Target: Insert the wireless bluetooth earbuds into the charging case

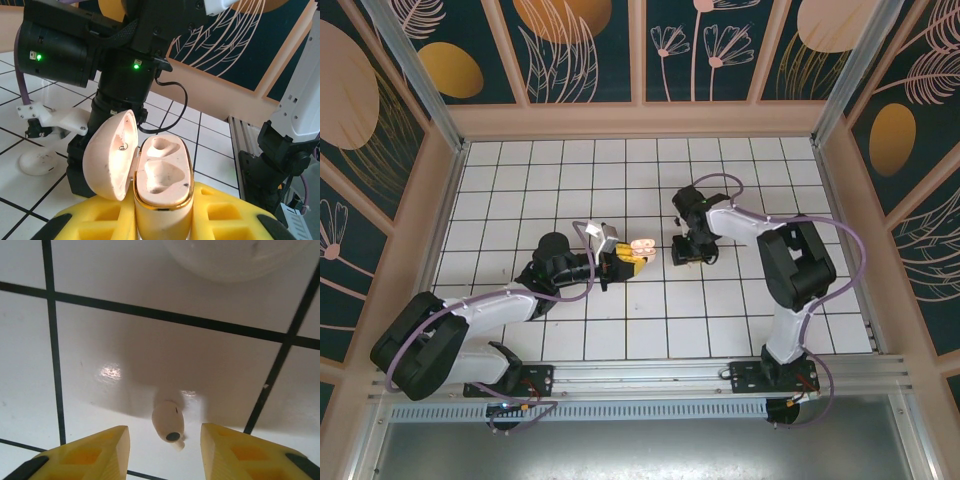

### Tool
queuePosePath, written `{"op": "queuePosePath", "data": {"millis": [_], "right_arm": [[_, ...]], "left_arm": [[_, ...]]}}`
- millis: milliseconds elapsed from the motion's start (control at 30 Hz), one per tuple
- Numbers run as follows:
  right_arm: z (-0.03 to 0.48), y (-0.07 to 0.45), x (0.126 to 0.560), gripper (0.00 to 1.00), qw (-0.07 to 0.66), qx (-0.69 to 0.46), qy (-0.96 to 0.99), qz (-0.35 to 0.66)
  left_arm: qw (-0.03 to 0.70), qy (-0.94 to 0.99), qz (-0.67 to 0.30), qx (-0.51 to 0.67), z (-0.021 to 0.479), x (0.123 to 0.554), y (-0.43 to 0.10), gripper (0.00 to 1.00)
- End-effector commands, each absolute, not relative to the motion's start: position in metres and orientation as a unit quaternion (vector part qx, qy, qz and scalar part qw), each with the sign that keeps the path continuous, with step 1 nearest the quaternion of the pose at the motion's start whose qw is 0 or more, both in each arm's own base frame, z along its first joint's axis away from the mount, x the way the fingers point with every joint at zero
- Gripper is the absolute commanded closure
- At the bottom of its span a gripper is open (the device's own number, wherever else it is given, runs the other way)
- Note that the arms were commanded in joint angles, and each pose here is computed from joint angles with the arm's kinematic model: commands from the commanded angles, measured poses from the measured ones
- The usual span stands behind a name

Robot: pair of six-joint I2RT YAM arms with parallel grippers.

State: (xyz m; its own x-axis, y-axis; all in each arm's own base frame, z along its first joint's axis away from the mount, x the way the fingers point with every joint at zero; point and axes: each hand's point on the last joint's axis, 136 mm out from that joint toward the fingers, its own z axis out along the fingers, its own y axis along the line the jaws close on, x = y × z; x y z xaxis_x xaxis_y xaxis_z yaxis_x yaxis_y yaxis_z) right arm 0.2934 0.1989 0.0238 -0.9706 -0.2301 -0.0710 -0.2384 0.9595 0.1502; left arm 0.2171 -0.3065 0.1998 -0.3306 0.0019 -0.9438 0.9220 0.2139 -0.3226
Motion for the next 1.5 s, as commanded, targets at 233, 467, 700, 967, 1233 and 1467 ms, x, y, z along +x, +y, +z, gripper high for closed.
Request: {"op": "queuePosePath", "data": {"millis": [233,467,700,967,1233,1467], "right_arm": [[0.018,0.201,0.299,0.62,0.025,-0.151,0.987,0.043],[0.017,0.199,0.305,0.70,0.033,-0.150,0.988,0.032],[0.015,0.198,0.307,0.75,0.039,-0.144,0.988,0.033],[0.011,0.194,0.303,0.79,0.034,-0.138,0.989,0.031],[0.024,0.196,0.297,0.80,0.056,-0.124,0.989,0.061],[0.067,0.194,0.308,0.80,0.136,-0.044,0.974,0.174]], "left_arm": [[0.472,0.618,-0.508,0.371,0.217,0.219,-0.309,0.78],[0.471,0.619,-0.508,0.370,0.217,0.219,-0.309,0.78],[0.470,0.620,-0.508,0.370,0.216,0.219,-0.309,0.78],[0.472,0.619,-0.507,0.370,0.217,0.220,-0.309,0.78],[0.475,0.619,-0.502,0.374,0.216,0.222,-0.310,0.78],[0.500,0.615,-0.489,0.364,0.217,0.230,-0.309,0.79]]}}
